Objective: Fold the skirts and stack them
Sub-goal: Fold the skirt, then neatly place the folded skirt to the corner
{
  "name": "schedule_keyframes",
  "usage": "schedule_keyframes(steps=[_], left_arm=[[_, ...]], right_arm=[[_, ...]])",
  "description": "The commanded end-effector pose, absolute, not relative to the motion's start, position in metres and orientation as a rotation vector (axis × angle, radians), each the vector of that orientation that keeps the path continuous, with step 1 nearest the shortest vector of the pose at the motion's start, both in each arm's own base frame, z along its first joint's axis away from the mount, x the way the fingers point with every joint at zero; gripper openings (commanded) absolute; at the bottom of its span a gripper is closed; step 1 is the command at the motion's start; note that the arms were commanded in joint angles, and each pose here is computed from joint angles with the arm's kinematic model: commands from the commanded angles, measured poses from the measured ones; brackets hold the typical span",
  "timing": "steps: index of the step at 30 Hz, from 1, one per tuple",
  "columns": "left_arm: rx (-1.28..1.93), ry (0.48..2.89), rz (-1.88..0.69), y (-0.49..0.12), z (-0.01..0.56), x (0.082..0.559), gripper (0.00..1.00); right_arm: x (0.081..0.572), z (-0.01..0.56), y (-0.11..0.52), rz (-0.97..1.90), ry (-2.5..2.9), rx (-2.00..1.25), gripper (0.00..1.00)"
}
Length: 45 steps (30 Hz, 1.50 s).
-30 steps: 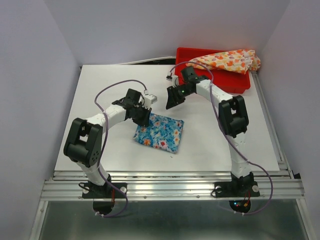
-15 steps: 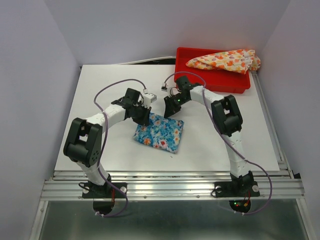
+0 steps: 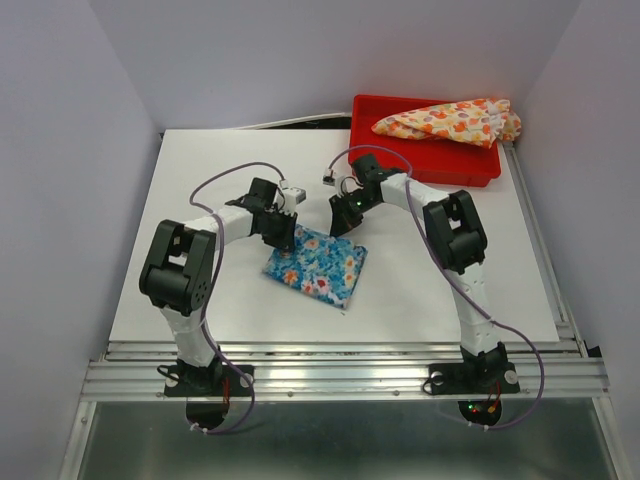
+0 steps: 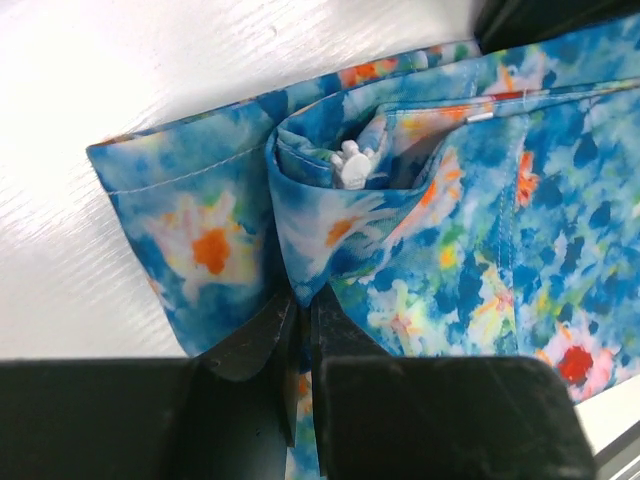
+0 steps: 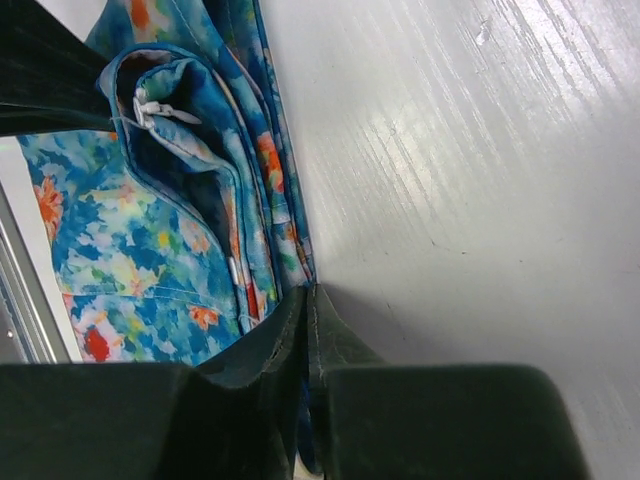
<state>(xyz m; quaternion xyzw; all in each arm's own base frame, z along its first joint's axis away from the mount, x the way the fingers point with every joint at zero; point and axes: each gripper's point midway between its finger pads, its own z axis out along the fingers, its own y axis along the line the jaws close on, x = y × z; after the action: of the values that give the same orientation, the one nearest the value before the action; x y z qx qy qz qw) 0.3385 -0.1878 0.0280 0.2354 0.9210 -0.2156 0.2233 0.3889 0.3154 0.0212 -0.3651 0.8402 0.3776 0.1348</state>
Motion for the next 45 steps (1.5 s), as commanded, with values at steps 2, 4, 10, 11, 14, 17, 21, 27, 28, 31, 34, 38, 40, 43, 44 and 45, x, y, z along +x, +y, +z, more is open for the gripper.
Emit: schedule_keyframes(steps=[2,4,10,11,14,17,21,27,28,31,34,38,40,43,44,45], left_arm=[[0.586,2.526,-0.582,-0.191,0.024,0.363,0.00],[0.573,2.541,-0.593,-0.192,0.018,0.362,0.00],[0.509,2.574,-0.567,-0.188,0.009,0.369,0.00],[0.500,2.581,-0.565,-0.187,0.008,0.369,0.00],[0.466,2.585,-0.508,-0.180,0.010,0.376,0.00],[0.453,2.559,-0.442,-0.173,0.021,0.390,0.02],[0.445,2.538,-0.385,-0.165,0.035,0.399,0.27],[0.431,2.291,-0.337,-0.162,0.139,0.412,0.98],[0.414,2.234,-0.309,-0.160,0.164,0.414,0.99],[0.411,2.143,-0.248,-0.160,0.213,0.412,0.99],[0.387,2.131,-0.263,-0.167,0.225,0.393,0.99],[0.459,2.248,-0.290,-0.197,0.180,0.346,0.99],[0.500,2.311,-0.292,-0.213,0.148,0.319,0.99],[0.421,2.314,-0.302,-0.219,0.137,0.318,0.99],[0.412,2.349,-0.275,-0.219,0.128,0.316,0.99],[0.435,2.385,-0.285,-0.228,0.118,0.317,0.99]], right_arm=[[0.394,0.011,0.304,0.912,2.507,-1.069,0.17],[0.413,0.021,0.293,0.853,2.523,-0.971,0.27],[0.466,0.087,0.259,0.770,2.449,-0.751,0.51],[0.469,0.095,0.253,0.754,2.441,-0.737,0.55],[0.459,0.117,0.244,0.746,2.433,-0.730,0.61],[0.435,0.124,0.240,0.788,2.451,-0.728,0.65],[0.408,0.121,0.232,0.801,2.499,-0.704,0.66],[0.400,0.139,0.208,0.790,2.488,-0.590,0.76],[0.401,0.142,0.208,0.786,2.480,-0.579,0.79],[0.409,0.157,0.195,0.735,2.450,-0.536,0.88],[0.416,0.164,0.183,0.693,2.440,-0.494,0.89],[0.418,0.162,0.177,0.671,2.452,-0.462,0.89],[0.417,0.161,0.177,0.672,2.460,-0.447,0.89],[0.417,0.161,0.176,0.665,2.464,-0.437,0.90],[0.417,0.160,0.176,0.663,2.466,-0.436,0.90],[0.418,0.159,0.175,0.659,2.467,-0.435,0.90]])
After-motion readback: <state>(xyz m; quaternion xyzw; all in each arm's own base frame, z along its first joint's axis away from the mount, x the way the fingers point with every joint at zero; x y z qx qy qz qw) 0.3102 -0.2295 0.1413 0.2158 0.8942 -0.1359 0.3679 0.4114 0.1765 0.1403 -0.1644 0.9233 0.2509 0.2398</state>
